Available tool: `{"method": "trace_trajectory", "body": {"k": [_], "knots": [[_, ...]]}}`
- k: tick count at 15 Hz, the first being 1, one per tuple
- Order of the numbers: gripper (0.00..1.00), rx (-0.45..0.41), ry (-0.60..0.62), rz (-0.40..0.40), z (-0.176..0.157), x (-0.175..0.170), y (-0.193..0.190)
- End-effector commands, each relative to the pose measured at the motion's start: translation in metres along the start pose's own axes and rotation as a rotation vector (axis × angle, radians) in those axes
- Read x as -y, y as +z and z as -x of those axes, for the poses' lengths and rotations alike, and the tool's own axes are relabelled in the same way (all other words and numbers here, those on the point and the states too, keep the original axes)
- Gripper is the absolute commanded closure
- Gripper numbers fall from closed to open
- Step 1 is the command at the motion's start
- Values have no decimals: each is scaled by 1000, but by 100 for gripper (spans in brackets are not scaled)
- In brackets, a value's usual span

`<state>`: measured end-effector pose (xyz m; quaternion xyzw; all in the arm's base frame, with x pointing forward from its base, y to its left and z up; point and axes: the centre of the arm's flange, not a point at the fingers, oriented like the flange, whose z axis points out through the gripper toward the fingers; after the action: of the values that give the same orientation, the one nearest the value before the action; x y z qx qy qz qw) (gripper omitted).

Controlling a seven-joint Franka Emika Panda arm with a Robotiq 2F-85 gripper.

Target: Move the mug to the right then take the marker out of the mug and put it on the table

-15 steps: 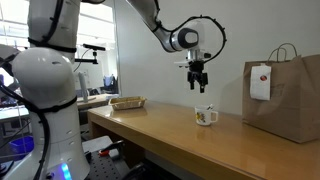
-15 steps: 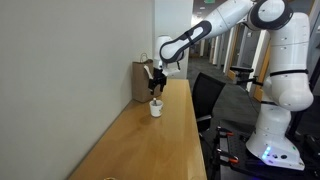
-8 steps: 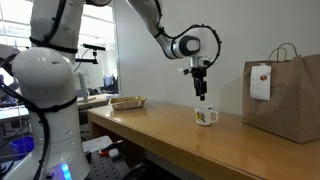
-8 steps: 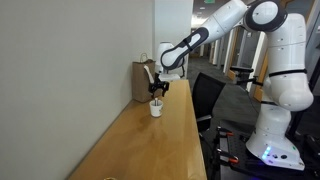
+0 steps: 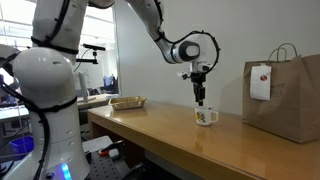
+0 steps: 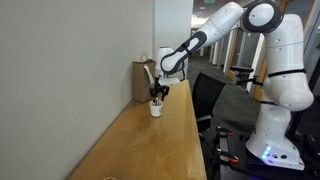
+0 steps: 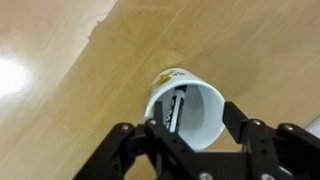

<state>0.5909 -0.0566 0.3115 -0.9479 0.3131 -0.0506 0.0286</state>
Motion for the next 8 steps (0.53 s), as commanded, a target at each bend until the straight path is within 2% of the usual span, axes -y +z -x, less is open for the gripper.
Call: {"method": "trace_trajectory", "body": {"k": [1, 5, 8], "knots": [[36, -27, 27, 6, -5, -1, 10], [34, -32, 37, 10, -13, -6, 22], [38, -33, 36, 9, -20, -3, 23]]}}
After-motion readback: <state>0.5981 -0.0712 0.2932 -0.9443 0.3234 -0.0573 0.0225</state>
